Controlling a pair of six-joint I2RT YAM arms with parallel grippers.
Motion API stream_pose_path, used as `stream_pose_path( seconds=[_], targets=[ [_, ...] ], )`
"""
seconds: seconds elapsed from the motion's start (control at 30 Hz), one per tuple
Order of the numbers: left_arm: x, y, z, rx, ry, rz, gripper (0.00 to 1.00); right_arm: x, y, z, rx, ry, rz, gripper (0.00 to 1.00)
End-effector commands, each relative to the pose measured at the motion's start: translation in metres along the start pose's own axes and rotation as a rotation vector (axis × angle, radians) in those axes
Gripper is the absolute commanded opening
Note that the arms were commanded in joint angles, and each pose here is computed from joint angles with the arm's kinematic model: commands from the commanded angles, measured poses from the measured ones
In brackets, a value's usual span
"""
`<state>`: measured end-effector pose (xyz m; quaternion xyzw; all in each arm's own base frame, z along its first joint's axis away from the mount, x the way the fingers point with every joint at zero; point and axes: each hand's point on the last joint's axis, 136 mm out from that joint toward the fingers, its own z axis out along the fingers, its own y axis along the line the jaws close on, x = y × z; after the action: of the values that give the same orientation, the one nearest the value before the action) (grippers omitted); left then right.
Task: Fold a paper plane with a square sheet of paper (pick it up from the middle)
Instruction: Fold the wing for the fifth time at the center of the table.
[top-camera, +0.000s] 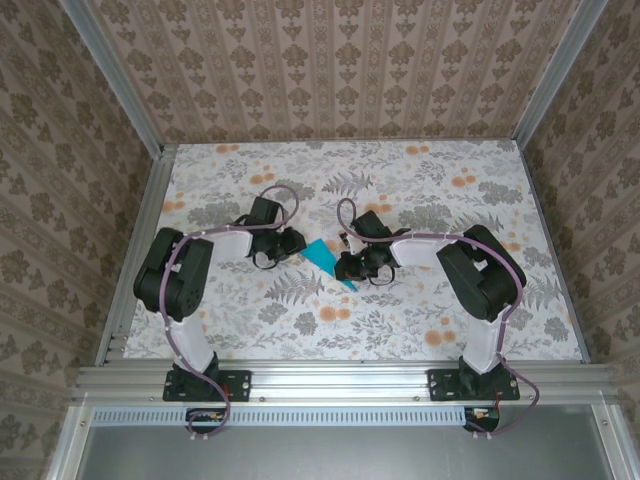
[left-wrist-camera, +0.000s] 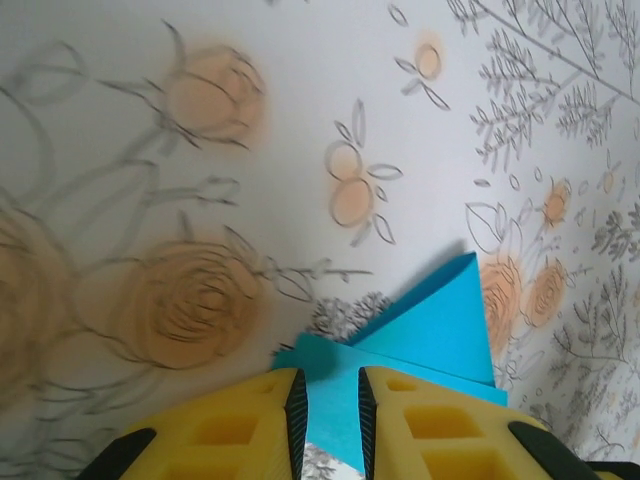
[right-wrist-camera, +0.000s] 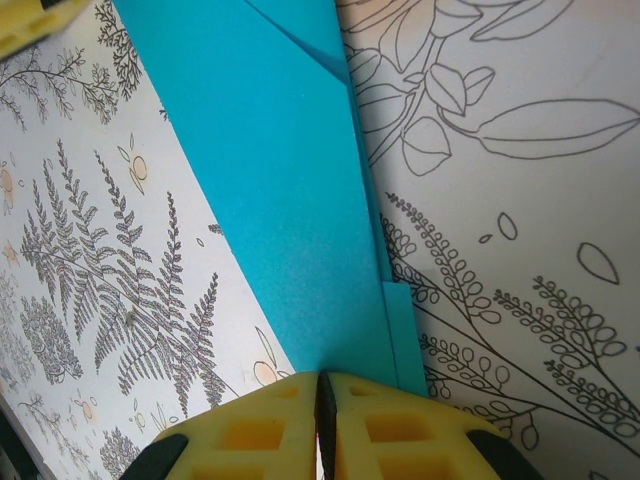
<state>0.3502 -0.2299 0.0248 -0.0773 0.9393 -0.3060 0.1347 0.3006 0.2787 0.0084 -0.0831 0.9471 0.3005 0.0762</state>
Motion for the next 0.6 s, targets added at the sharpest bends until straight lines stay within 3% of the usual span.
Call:
stream_pose_path(
  seconds=[0.0,0.23,0.43,0.57],
  targets=[
    [-0.015,0.014,-0.022,-0.062,-0.046,0.023,0.25,0.061,-0.075,0.012,0.284,0.172,0.085,0.13],
    [-0.017,-0.015,-0.047,0.029,-0.060,0.089,0.26,0.058,-0.071,0.011,0.271,0.162,0.085,0.13],
    [0.014,-0.055,-0.032,0.119,0.003,0.143,0.26,0.056,-0.066,0.010,0.250,0.156,0.085,0.13],
    [0.025,-0.060,-0.015,0.105,0.041,0.160,0.25,0.051,-0.059,0.008,0.218,0.139,0.077,0.13]
  ],
)
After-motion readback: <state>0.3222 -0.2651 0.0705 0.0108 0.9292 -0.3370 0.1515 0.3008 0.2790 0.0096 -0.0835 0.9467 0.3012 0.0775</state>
